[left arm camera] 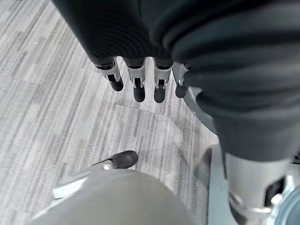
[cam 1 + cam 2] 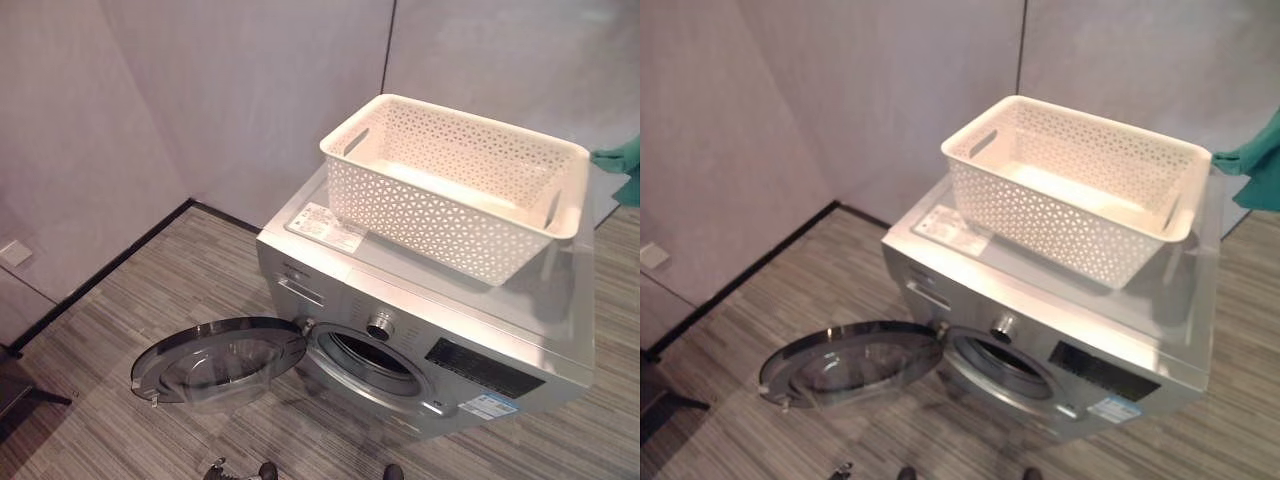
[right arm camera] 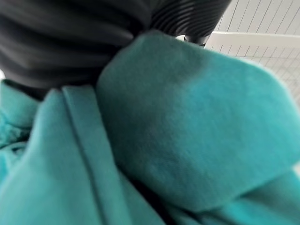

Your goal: Grab the laundry basket,head to the washer,open it,put in the laundry and shut it.

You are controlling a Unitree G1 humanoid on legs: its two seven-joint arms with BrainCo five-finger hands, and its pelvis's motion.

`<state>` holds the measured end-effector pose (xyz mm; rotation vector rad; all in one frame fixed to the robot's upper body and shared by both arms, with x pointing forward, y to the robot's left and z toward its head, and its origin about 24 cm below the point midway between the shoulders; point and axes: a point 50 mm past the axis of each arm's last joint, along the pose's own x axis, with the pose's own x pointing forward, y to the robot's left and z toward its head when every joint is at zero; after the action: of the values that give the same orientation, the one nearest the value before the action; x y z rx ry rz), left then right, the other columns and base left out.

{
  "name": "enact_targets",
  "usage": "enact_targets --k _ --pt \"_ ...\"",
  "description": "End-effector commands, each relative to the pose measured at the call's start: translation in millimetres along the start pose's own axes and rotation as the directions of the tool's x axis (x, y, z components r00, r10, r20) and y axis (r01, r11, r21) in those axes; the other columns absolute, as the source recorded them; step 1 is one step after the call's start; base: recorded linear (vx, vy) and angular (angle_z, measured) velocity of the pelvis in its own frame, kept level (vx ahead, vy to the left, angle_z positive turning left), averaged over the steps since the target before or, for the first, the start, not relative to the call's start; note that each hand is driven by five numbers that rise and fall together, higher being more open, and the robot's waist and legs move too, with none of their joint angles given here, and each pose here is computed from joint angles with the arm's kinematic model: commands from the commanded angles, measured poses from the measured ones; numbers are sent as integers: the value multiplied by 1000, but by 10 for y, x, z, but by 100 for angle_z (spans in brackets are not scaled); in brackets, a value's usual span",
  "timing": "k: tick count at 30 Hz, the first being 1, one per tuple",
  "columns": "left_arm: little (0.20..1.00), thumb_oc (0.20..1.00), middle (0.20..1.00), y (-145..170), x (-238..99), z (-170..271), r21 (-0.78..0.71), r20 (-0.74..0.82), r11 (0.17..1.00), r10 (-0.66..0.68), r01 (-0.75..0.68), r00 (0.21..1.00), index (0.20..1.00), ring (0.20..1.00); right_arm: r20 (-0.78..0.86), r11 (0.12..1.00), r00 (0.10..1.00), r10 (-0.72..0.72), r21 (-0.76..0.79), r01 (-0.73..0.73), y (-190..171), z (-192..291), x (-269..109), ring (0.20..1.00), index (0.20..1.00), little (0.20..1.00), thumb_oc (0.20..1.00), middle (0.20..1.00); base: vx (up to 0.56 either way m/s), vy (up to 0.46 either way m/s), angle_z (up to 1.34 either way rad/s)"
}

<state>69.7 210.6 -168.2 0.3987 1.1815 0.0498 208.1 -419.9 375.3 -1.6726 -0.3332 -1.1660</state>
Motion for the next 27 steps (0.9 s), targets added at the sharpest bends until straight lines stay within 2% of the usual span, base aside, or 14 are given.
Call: enact_targets --k 1,6,11,12,17,19,22,23,24,27 --pt "1000 1000 1000 207 40 13 82 -15 996 45 -44 999 1000 1000 -71 993 991 -116 -27 114 -199 -166 46 200 200 200 200 200 0 0 0" --pt "1000 1000 1000 272 39 -21 89 -25 994 64 -61 998 1000 1000 -133 987 988 -73 -155 52 -129 -496 -212 200 200 200 200 200 0 5 -7" --pt "1000 1000 1000 290 44 -4 84 -23 994 71 -69 997 1000 1000 -157 982 987 -19 -190 -11 -34 -636 -501 200 200 200 200 200 8 6 -10" --pt "1000 1000 1000 254 48 26 78 -16 995 58 -57 998 1000 1000 -180 983 983 44 -165 -74 130 -673 -763 200 200 200 200 200 -2 13 -17" --pt "1000 1000 1000 197 53 77 74 -1 996 43 -43 999 1000 1000 -232 974 957 172 -103 -200 441 -694 -1179 200 200 200 200 200 -8 4 -8" --pt "1000 1000 1000 122 56 132 72 11 997 20 -21 1000 1000 1000 -269 946 912 309 -9 -323 727 -650 -1538 200 200 200 200 200 -8 -1 -2" --pt "1000 1000 1000 109 57 142 76 15 997 14 -15 1000 1000 1000 -285 919 877 388 49 -391 902 -594 -1765 200 200 200 200 200 0 0 0" --pt "1000 1000 1000 77 58 168 81 22 997 4 -6 1000 1000 1000 -294 886 837 463 108 -452 1052 -525 -1972 200 200 200 200 200 0 0 0" --pt "1000 1000 1000 91 58 162 80 21 997 8 -9 1000 1000 1000 -292 885 836 465 111 -453 1065 -512 -1977 200 200 200 200 200 0 0 0" --pt "1000 1000 1000 81 61 186 74 27 997 7 -9 1000 1000 1000 -300 815 758 579 193 -546 1267 -418 -2304 200 200 200 200 200 0 0 0"
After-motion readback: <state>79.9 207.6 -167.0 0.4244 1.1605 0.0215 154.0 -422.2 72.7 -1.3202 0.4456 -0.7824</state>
